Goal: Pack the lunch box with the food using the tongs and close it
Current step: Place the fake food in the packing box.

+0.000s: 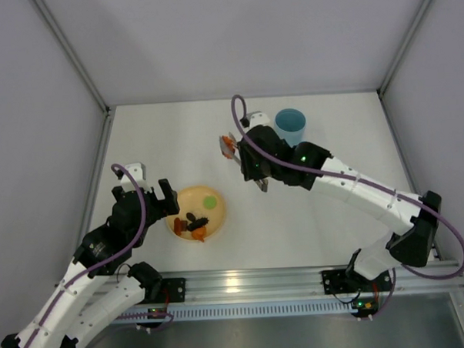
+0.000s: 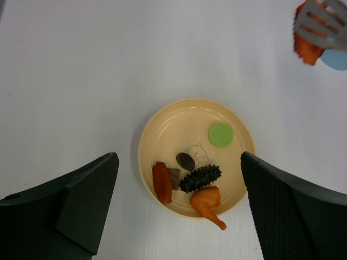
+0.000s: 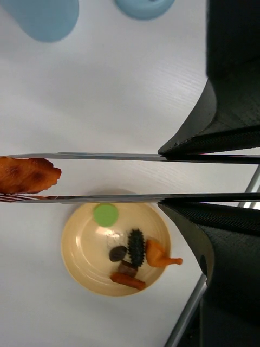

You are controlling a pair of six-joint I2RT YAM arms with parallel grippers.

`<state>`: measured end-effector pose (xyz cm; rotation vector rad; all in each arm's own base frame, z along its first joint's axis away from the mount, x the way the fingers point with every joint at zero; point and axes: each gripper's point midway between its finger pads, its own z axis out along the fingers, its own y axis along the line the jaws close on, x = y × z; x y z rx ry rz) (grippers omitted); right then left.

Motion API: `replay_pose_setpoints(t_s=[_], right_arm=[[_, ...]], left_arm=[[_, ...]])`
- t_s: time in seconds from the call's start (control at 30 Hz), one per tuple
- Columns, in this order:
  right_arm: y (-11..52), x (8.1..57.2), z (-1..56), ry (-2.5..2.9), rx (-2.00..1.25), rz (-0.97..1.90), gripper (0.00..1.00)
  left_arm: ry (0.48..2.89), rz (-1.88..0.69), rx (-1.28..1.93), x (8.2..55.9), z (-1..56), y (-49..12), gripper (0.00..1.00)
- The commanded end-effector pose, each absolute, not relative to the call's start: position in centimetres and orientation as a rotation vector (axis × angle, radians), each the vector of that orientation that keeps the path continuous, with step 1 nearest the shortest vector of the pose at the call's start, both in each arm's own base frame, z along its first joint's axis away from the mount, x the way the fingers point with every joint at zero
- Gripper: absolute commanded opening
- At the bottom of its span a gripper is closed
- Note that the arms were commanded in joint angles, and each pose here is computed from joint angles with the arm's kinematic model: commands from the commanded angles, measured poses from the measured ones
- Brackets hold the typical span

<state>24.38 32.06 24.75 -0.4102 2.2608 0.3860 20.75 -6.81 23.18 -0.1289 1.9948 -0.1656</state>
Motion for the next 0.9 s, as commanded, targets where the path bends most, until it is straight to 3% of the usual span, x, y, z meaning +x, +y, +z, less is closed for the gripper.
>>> replay_pose_setpoints(t_s=[0.0, 0.37, 0.87], right_arm=[[27.2, 26.6, 28.9, 2.189, -0.306, 0.364, 0.35], [15.3, 33.2, 31.2, 2.164, -0.026, 0.236, 0.36], [13.4, 35.7, 28.7, 2.219, 0.014, 0.216, 0.36]], left_arm=[[1.974, -0.174, -0.139, 20.8, 23.7, -6.8, 0.99], [1.977, -0.175, -0.139, 20.8, 23.6, -6.9, 0.99], [1.977, -0.174, -0.138, 20.8, 23.6, -6.8, 0.99]])
